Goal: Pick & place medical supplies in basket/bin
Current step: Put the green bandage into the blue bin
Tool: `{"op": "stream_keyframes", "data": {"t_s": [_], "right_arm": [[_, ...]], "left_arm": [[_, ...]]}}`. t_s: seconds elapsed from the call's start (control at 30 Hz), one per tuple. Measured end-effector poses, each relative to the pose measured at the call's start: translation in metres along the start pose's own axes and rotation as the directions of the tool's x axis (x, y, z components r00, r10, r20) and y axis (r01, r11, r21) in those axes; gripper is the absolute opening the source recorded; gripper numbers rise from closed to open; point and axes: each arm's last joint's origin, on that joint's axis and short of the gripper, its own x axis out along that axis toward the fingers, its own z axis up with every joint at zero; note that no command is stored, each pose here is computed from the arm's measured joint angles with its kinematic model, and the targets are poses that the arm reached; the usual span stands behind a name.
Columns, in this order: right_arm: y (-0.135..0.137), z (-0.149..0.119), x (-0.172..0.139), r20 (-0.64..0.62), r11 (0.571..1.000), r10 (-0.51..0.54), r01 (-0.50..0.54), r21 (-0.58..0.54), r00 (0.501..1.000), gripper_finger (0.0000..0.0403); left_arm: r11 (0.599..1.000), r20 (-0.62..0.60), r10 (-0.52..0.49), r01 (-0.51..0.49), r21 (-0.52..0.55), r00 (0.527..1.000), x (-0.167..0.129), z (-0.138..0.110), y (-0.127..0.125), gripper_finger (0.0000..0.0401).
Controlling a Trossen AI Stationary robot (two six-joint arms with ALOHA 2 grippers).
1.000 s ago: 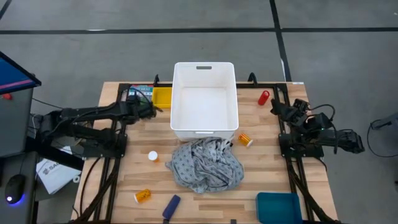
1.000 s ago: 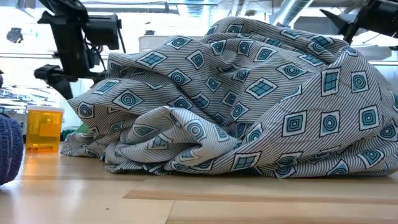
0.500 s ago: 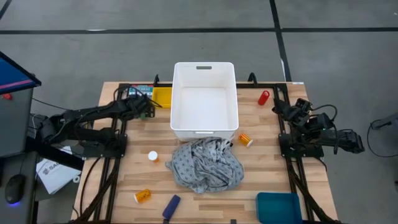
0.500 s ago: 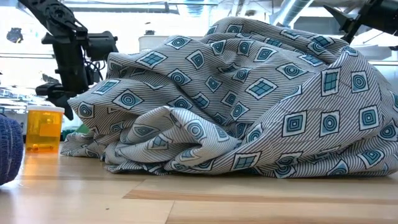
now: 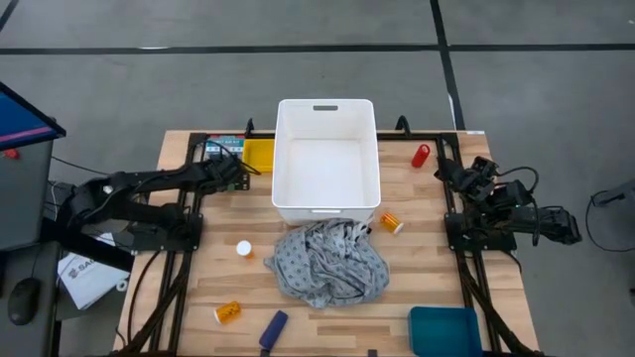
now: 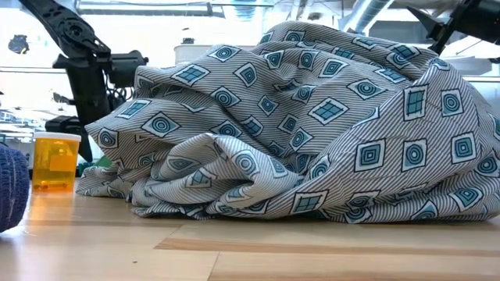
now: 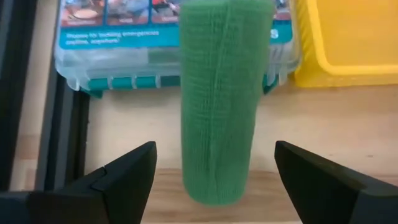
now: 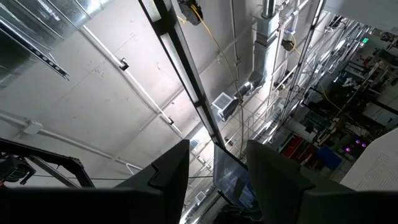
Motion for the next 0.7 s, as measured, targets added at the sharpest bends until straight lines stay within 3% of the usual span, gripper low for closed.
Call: {"op": "stream_keyframes", "data": {"t_s": [0.17, 0.7], "right_arm": [[0.0003, 0.0003, 0.0, 0.003, 1.0, 0.003, -0.003, 0.002, 1.0, 0.0156], [0.0008, 0.0007, 0.0, 0.006, 1.0, 0.009, -0.009, 0.004, 1.0, 0.0155]], "left_arm": [[1.0, -0.037, 0.014, -0.014, 0.018, 0.999, 0.0054, -0.003, -0.0019, 0.0289], [1.0, -0.043, 0.012, -0.012, 0.011, 0.999, 0.006, -0.0033, -0.0022, 0.0138]]}}
